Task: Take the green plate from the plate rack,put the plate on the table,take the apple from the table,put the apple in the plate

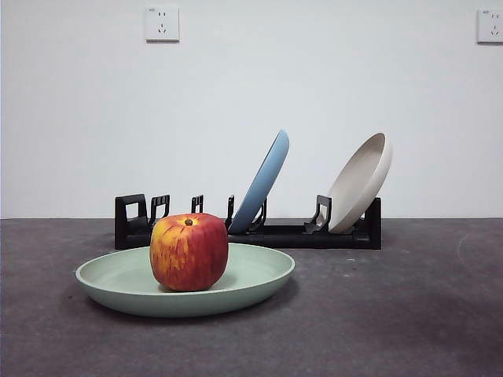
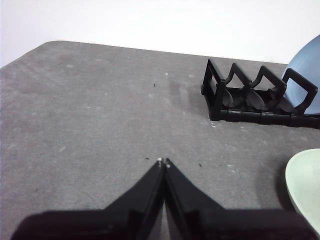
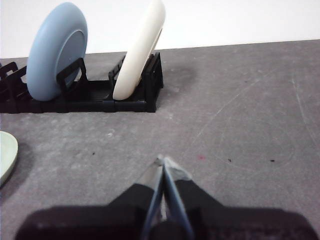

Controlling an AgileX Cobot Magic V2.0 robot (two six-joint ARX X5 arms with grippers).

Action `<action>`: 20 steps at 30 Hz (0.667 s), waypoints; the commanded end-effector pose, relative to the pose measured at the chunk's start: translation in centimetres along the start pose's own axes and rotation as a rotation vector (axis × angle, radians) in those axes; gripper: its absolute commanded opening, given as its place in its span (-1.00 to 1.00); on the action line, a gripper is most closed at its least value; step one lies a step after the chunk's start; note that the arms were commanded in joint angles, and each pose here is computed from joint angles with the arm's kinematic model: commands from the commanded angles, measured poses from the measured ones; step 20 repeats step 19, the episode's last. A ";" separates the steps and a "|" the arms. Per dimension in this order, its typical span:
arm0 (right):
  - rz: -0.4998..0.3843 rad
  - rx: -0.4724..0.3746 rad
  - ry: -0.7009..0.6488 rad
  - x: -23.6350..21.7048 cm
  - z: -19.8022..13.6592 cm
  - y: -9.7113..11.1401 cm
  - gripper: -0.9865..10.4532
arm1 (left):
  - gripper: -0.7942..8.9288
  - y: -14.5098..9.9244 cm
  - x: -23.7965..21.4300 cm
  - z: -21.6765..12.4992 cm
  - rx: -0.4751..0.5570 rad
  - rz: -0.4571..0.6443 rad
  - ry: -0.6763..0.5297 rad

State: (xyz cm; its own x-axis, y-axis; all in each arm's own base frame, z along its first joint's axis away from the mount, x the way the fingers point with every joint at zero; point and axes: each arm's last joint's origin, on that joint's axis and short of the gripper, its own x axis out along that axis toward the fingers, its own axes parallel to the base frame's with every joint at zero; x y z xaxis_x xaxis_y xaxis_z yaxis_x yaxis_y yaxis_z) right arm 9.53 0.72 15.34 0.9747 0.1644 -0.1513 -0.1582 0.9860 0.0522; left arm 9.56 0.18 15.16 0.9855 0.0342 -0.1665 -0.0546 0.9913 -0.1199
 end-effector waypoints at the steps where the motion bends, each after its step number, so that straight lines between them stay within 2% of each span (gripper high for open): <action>1: 0.000 -0.002 0.017 0.1 -0.5 0.0 -0.83 | -0.84 0.1 0.1 -0.4 -0.009 0.004 0.008; 4: -0.002 0.038 0.014 0.1 -0.4 -0.1 -0.83 | -0.84 0.1 0.1 -0.4 -0.009 0.004 0.008; 20: -0.004 0.039 0.019 0.1 -0.5 -0.1 -0.83 | -0.84 0.1 0.1 -0.4 -0.009 0.004 0.008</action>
